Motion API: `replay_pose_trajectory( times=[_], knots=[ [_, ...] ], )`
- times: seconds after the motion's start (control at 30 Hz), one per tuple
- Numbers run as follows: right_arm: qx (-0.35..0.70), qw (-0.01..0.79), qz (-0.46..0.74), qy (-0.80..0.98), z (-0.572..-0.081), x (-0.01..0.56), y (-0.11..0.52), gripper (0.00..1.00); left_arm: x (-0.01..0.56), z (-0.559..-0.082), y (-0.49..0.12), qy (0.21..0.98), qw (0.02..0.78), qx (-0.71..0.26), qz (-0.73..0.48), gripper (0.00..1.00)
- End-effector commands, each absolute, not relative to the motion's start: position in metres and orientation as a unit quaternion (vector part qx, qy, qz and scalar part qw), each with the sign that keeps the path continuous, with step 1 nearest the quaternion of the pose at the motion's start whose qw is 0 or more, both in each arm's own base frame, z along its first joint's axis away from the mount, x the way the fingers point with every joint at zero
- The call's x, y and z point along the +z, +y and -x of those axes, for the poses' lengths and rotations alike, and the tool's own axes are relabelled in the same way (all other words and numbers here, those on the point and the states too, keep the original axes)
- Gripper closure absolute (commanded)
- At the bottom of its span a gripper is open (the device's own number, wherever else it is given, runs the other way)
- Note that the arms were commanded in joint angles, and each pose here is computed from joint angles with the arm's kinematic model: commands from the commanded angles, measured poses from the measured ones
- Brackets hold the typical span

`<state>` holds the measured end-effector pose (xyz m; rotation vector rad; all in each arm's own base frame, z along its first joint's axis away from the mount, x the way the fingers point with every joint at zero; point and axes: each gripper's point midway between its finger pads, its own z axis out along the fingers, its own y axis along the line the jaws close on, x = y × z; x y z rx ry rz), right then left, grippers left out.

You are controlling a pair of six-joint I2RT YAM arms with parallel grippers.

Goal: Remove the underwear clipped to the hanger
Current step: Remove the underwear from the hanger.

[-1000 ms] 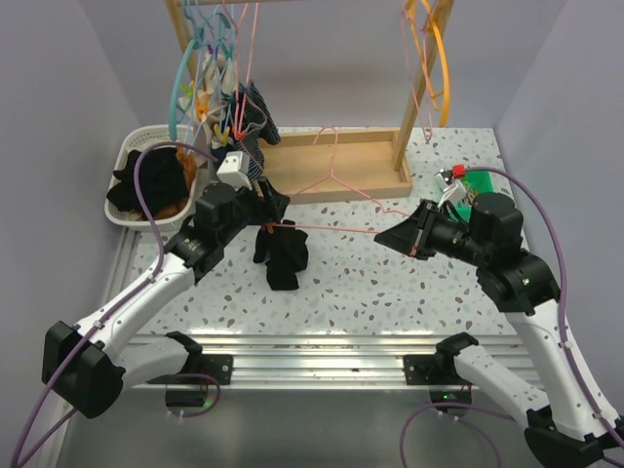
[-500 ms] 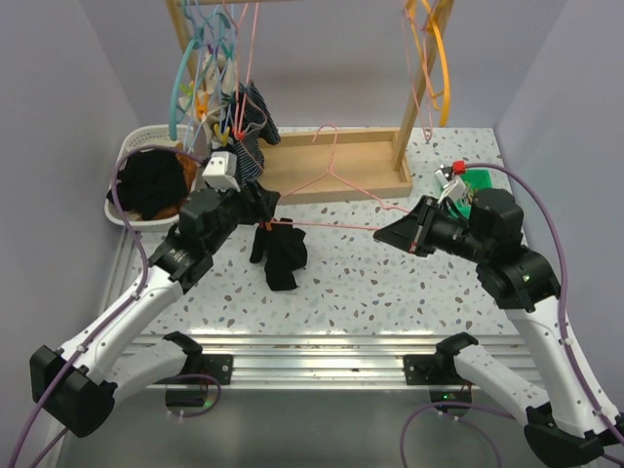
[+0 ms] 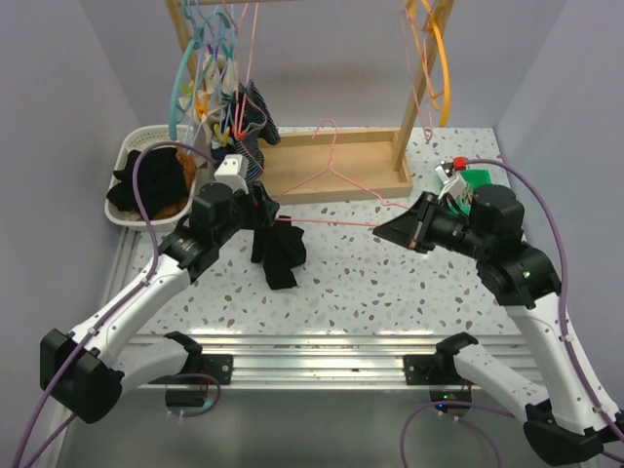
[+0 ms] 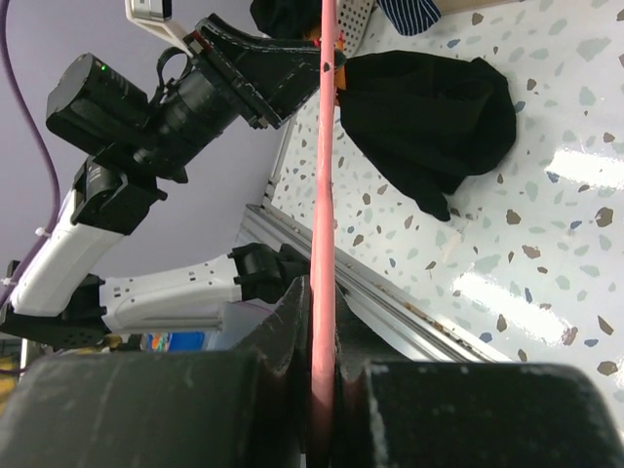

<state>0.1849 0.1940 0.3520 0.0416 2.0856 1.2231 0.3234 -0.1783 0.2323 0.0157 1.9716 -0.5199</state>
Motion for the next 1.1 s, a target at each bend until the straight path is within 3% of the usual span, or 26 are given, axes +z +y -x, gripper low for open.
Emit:
replay_pose_trajectory(
  times=[0.0,0.33,0.5,1.07],
  knots=[
    [0.496,0.381,-0.006,0.78,-0.185,0.383,0.197,1.0,0.251,-0.323,-0.188,0.812,0.529,-0.245,-0.026,0.35],
    [0.487,0.37,-0.03,0.791,-0.193,0.377,0.196,1.0,0.249,-0.311,-0.231,0.795,0.489,-0.351,-0.077,0.46],
    [0.476,0.385,-0.063,0.788,-0.201,0.375,0.189,1.0,0.26,-0.304,-0.242,0.783,0.48,-0.387,-0.087,0.62],
    [0.48,0.326,-0.174,0.796,-0.205,0.345,0.187,1.0,0.345,-0.323,-0.248,0.718,0.552,-0.416,-0.079,0.66]
  ],
)
